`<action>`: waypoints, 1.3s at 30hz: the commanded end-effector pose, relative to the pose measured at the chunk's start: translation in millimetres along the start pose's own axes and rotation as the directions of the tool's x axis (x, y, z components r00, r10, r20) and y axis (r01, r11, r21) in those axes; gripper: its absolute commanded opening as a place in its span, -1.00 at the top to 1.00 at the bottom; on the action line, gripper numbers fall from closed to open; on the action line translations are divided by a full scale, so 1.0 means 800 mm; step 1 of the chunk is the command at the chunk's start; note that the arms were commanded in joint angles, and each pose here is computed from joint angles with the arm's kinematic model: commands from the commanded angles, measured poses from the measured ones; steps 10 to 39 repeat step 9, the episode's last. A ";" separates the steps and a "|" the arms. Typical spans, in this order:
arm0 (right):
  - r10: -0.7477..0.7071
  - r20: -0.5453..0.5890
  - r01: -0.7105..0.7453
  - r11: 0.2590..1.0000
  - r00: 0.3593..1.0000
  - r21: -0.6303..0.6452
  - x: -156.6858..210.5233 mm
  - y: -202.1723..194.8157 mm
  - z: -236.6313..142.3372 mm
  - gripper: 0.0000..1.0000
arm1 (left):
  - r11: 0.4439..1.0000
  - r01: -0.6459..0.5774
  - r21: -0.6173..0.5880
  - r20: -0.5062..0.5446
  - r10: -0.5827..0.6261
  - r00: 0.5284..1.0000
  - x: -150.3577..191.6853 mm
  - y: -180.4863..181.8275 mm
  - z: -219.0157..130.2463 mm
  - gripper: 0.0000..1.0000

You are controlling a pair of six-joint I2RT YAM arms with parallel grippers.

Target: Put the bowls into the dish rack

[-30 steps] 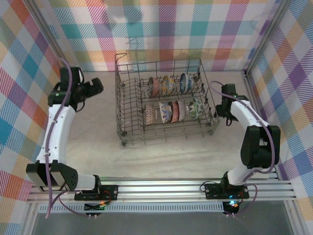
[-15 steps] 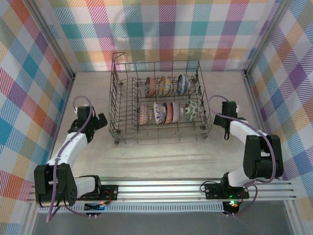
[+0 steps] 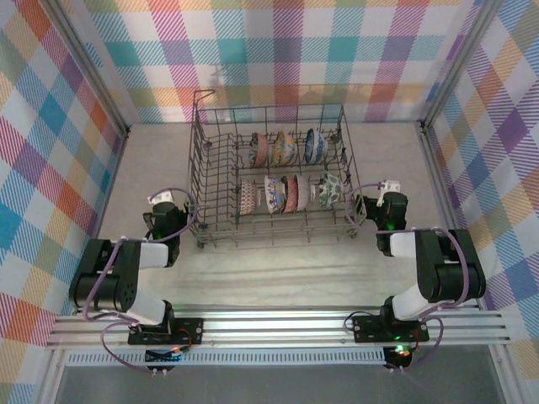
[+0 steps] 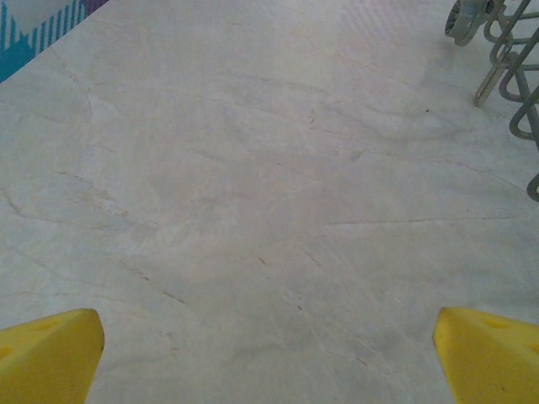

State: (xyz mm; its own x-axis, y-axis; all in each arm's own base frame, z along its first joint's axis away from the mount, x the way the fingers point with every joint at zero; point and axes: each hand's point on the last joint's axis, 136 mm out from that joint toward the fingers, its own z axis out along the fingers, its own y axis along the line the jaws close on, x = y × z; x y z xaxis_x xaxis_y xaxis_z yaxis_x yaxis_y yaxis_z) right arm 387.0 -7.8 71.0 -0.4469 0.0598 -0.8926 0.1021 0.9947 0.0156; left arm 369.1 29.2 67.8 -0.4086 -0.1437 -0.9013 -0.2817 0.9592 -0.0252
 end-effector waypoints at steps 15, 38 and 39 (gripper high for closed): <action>-0.016 0.073 0.031 0.979 0.997 -0.203 -0.026 0.040 -0.002 -0.98 | 0.998 -0.007 0.062 0.128 -0.001 0.992 -0.031 -0.023 0.005 -1.00; -0.016 0.073 0.031 0.979 0.997 -0.203 -0.026 0.040 -0.002 -0.98 | 0.998 -0.007 0.062 0.128 -0.001 0.992 -0.031 -0.023 0.005 -1.00; -0.016 0.073 0.031 0.979 0.997 -0.203 -0.026 0.040 -0.002 -0.98 | 0.998 -0.007 0.062 0.128 -0.001 0.992 -0.031 -0.023 0.005 -1.00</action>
